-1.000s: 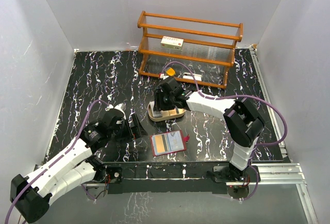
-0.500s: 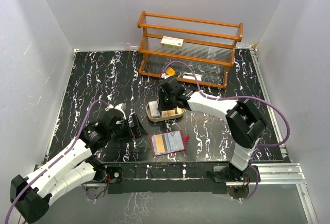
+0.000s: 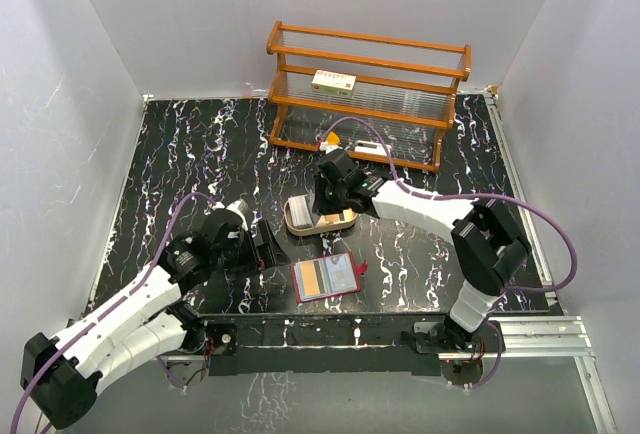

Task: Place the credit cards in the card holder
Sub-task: Pick up the credit card from the storage box.

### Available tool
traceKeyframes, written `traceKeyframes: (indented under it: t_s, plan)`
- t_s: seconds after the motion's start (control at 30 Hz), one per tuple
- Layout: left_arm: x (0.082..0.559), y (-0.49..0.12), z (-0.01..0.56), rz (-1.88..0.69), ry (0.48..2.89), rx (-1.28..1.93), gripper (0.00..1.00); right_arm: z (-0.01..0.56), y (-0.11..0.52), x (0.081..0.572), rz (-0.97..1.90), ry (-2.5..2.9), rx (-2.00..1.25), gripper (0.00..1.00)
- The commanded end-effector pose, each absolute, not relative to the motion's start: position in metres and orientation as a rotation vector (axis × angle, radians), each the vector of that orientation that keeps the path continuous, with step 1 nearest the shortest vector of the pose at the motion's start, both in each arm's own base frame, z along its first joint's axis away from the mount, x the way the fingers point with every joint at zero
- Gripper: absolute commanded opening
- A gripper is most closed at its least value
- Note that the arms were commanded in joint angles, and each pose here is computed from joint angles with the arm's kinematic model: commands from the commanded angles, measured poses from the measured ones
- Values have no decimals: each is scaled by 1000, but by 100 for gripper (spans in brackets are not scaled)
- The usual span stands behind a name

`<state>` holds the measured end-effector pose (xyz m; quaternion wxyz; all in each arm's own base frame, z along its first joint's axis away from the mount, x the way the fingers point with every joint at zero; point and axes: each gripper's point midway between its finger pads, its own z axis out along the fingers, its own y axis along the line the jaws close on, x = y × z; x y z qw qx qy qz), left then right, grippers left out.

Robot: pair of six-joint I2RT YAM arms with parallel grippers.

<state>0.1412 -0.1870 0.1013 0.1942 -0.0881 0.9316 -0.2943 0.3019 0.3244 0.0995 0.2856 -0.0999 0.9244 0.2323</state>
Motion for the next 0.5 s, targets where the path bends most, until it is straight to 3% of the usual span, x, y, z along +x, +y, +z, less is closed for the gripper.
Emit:
traceKeyframes:
  t_s: [0.0, 0.47]
  plan:
    - [143, -204, 125, -970, 2541, -185, 93, 129, 321, 301, 646, 2390, -239, 0]
    - [144, -229, 167, -1262, 2428, -312, 85, 174, 302, 266, 784, 2291, -262, 0]
